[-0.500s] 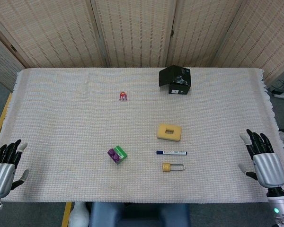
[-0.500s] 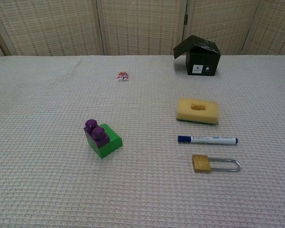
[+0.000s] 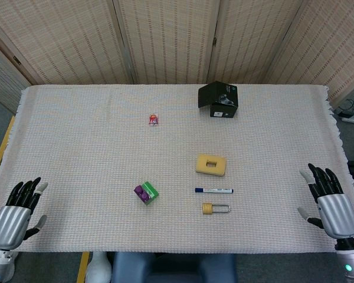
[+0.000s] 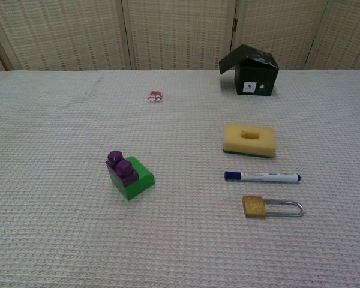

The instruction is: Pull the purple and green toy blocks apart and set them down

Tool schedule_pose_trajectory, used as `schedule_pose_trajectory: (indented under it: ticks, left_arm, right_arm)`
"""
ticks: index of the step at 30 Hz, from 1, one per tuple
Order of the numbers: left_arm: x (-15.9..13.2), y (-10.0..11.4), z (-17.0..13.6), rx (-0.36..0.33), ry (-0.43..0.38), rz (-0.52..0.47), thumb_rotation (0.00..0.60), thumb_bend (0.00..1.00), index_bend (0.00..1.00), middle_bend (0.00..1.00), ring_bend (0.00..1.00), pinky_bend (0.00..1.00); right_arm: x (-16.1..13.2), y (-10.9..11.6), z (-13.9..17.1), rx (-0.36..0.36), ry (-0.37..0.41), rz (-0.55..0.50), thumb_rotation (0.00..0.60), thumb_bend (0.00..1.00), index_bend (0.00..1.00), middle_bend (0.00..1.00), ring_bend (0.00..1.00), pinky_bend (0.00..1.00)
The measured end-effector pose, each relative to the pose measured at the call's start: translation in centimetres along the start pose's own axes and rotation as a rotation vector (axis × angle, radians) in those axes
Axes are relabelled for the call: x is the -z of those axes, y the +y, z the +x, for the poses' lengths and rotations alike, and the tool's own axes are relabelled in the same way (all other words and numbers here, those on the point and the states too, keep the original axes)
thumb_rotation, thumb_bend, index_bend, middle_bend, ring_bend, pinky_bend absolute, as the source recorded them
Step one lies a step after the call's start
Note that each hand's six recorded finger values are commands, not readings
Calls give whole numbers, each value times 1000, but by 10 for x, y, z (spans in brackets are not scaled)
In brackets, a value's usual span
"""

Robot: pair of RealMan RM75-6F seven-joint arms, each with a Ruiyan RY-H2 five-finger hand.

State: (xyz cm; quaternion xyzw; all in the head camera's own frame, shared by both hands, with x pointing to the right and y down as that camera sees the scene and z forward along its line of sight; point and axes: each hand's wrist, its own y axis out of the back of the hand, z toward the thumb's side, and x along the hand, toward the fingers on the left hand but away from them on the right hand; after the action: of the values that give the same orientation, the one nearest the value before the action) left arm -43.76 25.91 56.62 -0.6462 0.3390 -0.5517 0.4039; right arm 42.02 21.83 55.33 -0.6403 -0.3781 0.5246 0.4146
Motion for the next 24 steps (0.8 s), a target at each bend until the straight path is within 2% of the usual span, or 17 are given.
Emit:
schedule_pose_trajectory:
  ticks: [3,6,16,20,24]
  left_arm:
    - [-9,-4,3,7,-34,31,600,405,231,0,0,0]
    - [-32,-9,12,42,-131,36,600,406,291,0,0,0]
    - [-104,-25,50,146,-369,27,600,405,294,0,0,0]
    - [-125,-32,72,174,-398,27,600,402,258,0,0,0]
    - [-146,-41,88,230,-413,24,600,376,250,0,0,0]
  right_arm:
    - [0,1,1,4,2,1,600,250,0,0,0,0]
    - [0,-1,1,-3,5,-1,600,250,0,0,0,0]
    - [6,-1,-4,-15,-14,-20,600,250,0,0,0,0]
    - [13,-4,-9,-31,-44,-30,600,250,0,0,0,0]
    - [17,-3,-13,-33,-59,-40,600,250,0,0,0,0]
